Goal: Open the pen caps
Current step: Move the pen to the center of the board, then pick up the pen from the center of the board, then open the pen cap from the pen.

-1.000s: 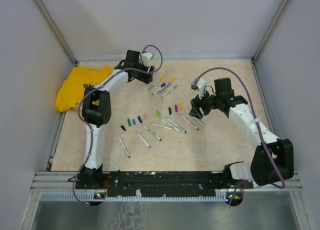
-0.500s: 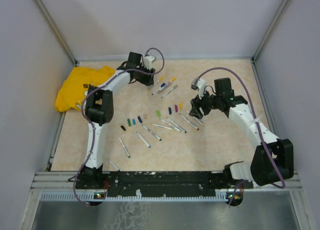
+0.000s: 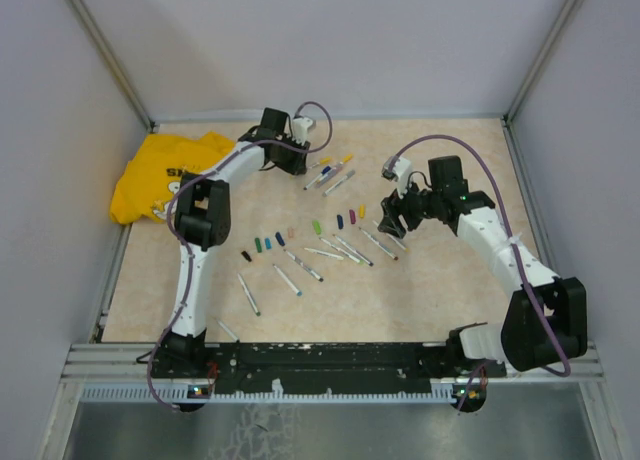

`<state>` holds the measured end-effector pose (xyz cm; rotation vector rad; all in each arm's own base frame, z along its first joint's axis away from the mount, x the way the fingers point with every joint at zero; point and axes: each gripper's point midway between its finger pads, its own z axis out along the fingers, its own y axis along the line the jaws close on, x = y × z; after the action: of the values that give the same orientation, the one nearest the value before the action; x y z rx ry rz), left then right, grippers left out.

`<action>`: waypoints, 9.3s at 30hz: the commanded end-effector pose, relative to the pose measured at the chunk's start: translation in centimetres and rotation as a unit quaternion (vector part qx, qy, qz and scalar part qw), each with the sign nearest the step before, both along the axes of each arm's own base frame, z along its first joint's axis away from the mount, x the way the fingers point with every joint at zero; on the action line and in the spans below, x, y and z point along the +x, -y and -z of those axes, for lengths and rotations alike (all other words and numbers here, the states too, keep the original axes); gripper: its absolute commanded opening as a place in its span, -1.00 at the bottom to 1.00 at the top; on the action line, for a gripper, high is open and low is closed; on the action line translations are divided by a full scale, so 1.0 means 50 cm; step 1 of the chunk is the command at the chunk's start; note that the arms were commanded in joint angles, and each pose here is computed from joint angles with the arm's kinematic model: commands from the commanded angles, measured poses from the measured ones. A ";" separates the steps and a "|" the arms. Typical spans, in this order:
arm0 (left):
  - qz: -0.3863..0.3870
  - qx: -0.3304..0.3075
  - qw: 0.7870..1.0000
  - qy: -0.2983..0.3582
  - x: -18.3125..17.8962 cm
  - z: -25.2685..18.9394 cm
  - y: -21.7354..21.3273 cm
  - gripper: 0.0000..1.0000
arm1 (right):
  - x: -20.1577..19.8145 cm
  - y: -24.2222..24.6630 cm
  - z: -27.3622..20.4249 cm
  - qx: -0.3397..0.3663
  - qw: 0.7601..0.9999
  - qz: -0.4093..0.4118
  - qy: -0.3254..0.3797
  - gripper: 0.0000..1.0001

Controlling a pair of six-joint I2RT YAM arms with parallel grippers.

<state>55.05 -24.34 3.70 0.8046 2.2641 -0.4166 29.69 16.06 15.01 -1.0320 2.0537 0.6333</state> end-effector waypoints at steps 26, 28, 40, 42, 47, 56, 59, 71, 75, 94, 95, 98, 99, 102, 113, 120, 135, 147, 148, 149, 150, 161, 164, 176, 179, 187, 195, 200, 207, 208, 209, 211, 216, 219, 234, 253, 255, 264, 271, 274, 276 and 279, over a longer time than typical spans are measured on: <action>-0.145 0.075 0.983 -0.083 -0.187 0.030 -0.135 -0.80 | 0.024 -0.014 -0.049 0.011 0.999 -0.009 0.037 0.24; -0.162 0.079 0.979 -0.095 -0.220 0.045 -0.150 -0.80 | 0.024 -0.014 -0.049 0.012 0.999 -0.010 0.037 0.24; -0.212 0.040 0.970 -0.115 -0.360 0.043 -0.187 -0.79 | 0.024 -0.014 -0.044 0.011 0.999 -0.009 0.032 0.24; -0.212 0.038 0.970 -0.115 -0.368 0.043 -0.188 -0.75 | 0.024 -0.015 -0.043 0.011 0.999 -0.010 0.031 0.24; -0.206 0.040 0.971 -0.114 -0.359 0.045 -0.184 -0.59 | 0.024 -0.014 -0.041 0.010 0.999 -0.010 0.031 0.24; -0.187 0.051 0.974 -0.116 -0.324 0.045 -0.172 -0.35 | 0.024 -0.014 -0.040 0.010 0.999 -0.010 0.029 0.24; -0.179 0.057 0.975 -0.119 -0.316 0.051 -0.168 -0.27 | 0.025 -0.015 -0.040 0.010 0.999 -0.010 0.030 0.24; -0.165 0.076 0.974 -0.133 -0.292 0.066 -0.148 -0.22 | 0.025 -0.014 -0.038 0.009 1.000 -0.010 0.029 0.24; -0.181 0.106 0.967 -0.143 -0.309 0.082 -0.169 -0.23 | 0.025 -0.015 -0.039 0.010 0.999 -0.012 0.029 0.24; -0.200 0.131 0.962 -0.133 -0.309 0.078 -0.190 -1.00 | 0.019 -0.021 -0.043 0.018 0.999 -0.018 0.027 0.24; -0.204 0.131 0.962 -0.123 -0.299 0.069 -0.191 -1.00 | 0.017 -0.023 -0.043 0.021 0.999 -0.021 0.026 0.24; -0.220 0.132 0.962 -0.093 -0.269 0.037 -0.196 -1.00 | 0.013 -0.028 -0.050 0.029 0.999 -0.027 0.026 0.23; -0.225 0.129 0.962 -0.082 -0.259 0.024 -0.197 -1.00 | 0.010 -0.030 -0.050 0.033 0.999 -0.030 0.027 0.23; -0.240 0.114 0.963 -0.044 -0.235 -0.027 -0.197 -1.00 | 0.005 -0.036 -0.059 0.043 0.998 -0.035 0.033 0.23; -0.241 -0.007 0.969 0.059 -0.266 -0.197 -0.165 -1.00 | -0.018 -0.055 -0.100 0.085 0.992 -0.061 0.070 0.22; -0.170 -0.148 0.969 0.106 -0.364 -0.293 -0.080 -1.00 | -0.038 -0.067 -0.121 0.112 0.986 -0.082 0.090 0.22; -0.036 -0.389 0.907 0.154 -0.608 -0.390 0.082 -1.00 | -0.112 -0.107 -0.142 0.186 0.964 -0.162 0.095 0.20; -0.055 -0.467 0.860 0.195 -0.659 -0.410 0.102 -1.00 | -0.156 -0.153 -0.130 0.204 0.953 -0.212 0.073 0.20; -0.056 -0.474 0.856 0.199 -0.662 -0.414 0.102 -1.00 | -0.158 -0.157 -0.130 0.208 0.952 -0.213 0.070 0.20; -0.059 -0.480 0.852 0.202 -0.663 -0.417 0.100 -1.00 | -0.159 -0.161 -0.127 0.211 0.952 -0.212 0.066 0.20; -0.062 -0.490 0.845 0.204 -0.665 -0.423 0.099 -1.00 | -0.162 -0.165 -0.125 0.215 0.951 -0.212 0.062 0.20; -0.090 -0.534 0.812 0.217 -0.664 -0.441 0.104 -1.00 | -0.168 -0.183 -0.134 0.259 0.943 -0.197 0.066 0.20; -0.094 -0.539 0.808 0.219 -0.658 -0.447 0.115 -1.00 | -0.171 -0.190 -0.136 0.270 0.940 -0.197 0.064 0.20; -0.080 -0.558 0.791 0.237 -0.656 -0.456 0.169 -1.00 | -0.182 -0.219 -0.125 0.281 0.939 -0.192 0.037 0.31; -0.073 -0.568 0.782 0.244 -0.664 -0.467 0.177 -1.00 | -0.170 -0.223 -0.116 0.275 0.945 -0.174 0.031 0.31; -0.062 -0.578 0.777 0.241 -0.678 -0.476 0.191 -1.00 | -0.165 -0.231 -0.111 0.271 0.948 -0.164 0.030 0.04; -0.065 -0.574 0.780 0.240 -0.678 -0.465 0.186 -0.42 | -0.177 -0.234 -0.129 0.274 0.942 -0.190 0.037 -1.00; -0.086 -0.571 0.779 0.244 -0.681 -0.463 0.145 0.22 | -0.161 -0.227 -0.125 0.249 0.952 -0.175 0.046 -1.00; -0.129 -0.496 0.834 0.204 -0.644 -0.463 0.160 0.47 | -0.156 -0.224 -0.119 0.231 0.956 -0.175 0.045 -1.00; -0.140 -0.472 0.849 0.191 -0.637 -0.445 0.165 0.46 | -0.157 -0.224 -0.119 0.230 0.956 -0.176 0.046 -1.00; -0.149 -0.462 0.855 0.183 -0.632 -0.439 0.167 0.45 | -0.156 -0.224 -0.120 0.229 0.956 -0.176 0.046 -1.00; -0.157 -0.451 0.861 0.176 -0.626 -0.437 0.173 0.43 | -0.156 -0.223 -0.122 0.228 0.956 -0.176 0.049 -1.00; -0.167 -0.438 0.867 0.167 -0.616 -0.434 0.186 0.31 | -0.157 -0.222 -0.122 0.226 0.956 -0.177 0.051 -1.00; -0.167 -0.432 0.870 0.167 -0.612 -0.437 0.191 0.19 | -0.157 -0.222 -0.121 0.226 0.957 -0.178 0.051 -1.00; -0.170 -0.426 0.868 0.192 -0.590 -0.468 0.181 -0.62 | -0.154 -0.219 -0.112 0.214 0.958 -0.180 0.058 -1.00; -0.253 -0.494 0.776 0.299 -0.526 -0.589 -0.010 -1.00 | -0.166 -0.235 -0.082 0.181 0.962 -0.200 0.040 -1.00; -0.260 -0.489 0.773 0.310 -0.519 -0.596 -0.025 -1.00 | -0.167 -0.237 -0.079 0.176 0.962 -0.203 0.038 -1.00; -0.288 -0.474 0.766 0.325 -0.506 -0.585 -0.066 -1.00 | -0.168 -0.239 -0.077 0.173 0.963 -0.205 0.032 -1.00; -0.294 -0.476 0.759 0.333 -0.503 -0.595 -0.080 -1.00 | -0.169 -0.241 -0.072 0.171 0.963 -0.207 0.018 -1.00; -0.298 -0.476 0.757 0.335 -0.498 -0.598 -0.083 -1.00 | -0.169 -0.242 -0.070 0.169 0.964 -0.207 0.013 -1.00; -0.297 -0.476 0.757 0.335 -0.497 -0.598 -0.083 -1.00 | -0.170 -0.243 -0.069 0.168 0.964 -0.207 0.010 -1.00; -0.299 -0.475 0.756 0.336 -0.494 -0.599 -0.083 -1.00 | -0.170 -0.245 -0.068 0.167 0.964 -0.207 0.007 -1.00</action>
<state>26.01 -28.62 28.85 0.0098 1.4250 -0.9808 24.04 29.31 21.38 -1.2077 1.4977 1.0262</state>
